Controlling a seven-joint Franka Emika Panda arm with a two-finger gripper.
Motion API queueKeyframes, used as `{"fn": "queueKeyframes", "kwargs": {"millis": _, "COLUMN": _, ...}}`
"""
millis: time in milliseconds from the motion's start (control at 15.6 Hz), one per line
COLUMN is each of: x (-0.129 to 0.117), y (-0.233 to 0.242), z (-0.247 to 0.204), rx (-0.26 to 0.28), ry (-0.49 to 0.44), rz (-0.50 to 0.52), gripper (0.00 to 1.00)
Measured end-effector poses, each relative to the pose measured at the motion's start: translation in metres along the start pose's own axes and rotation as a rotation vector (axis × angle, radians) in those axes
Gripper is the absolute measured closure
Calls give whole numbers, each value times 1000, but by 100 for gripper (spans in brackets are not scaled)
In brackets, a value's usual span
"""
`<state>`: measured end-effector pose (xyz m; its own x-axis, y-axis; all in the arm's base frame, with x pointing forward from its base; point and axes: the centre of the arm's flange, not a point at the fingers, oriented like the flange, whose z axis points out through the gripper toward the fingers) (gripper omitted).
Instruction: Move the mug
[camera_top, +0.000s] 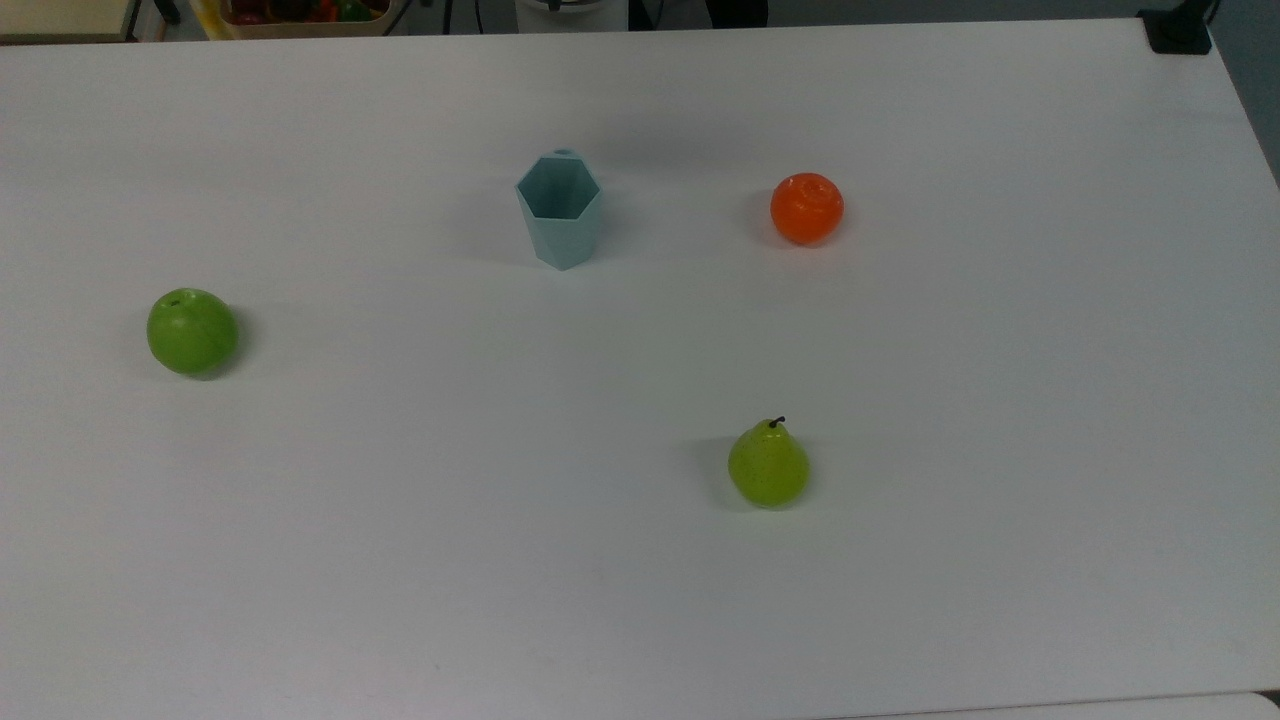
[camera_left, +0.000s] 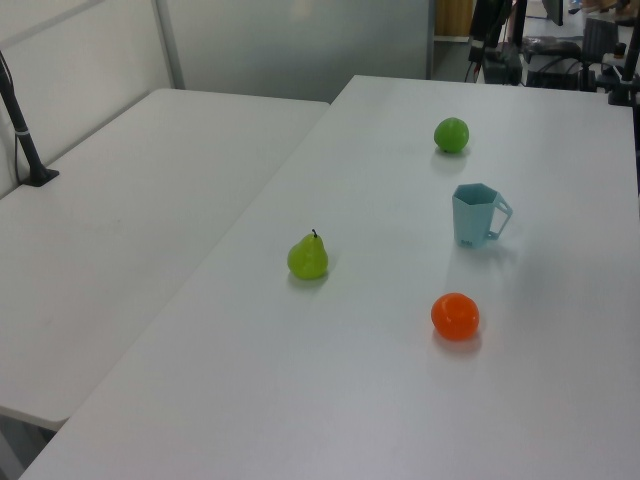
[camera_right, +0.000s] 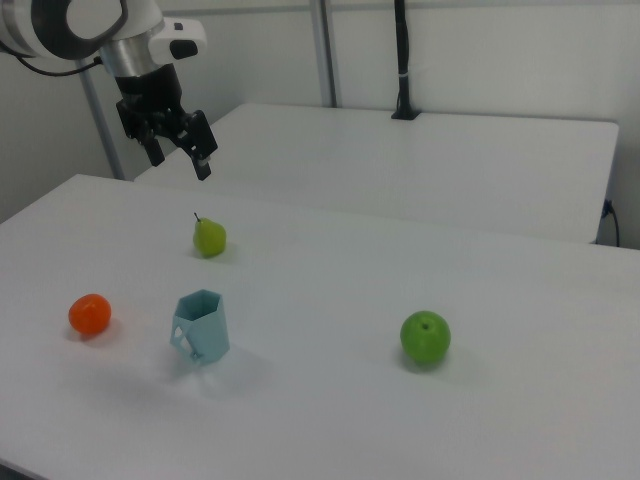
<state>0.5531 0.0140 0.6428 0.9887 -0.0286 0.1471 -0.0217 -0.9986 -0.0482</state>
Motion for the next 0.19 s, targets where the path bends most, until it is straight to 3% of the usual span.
{"fn": "queueKeyframes", "kwargs": {"millis": 192, "x": 0, "y": 0, "z": 1, "rx": 0, "ry": -1, "rz": 0, "gripper": 0}}
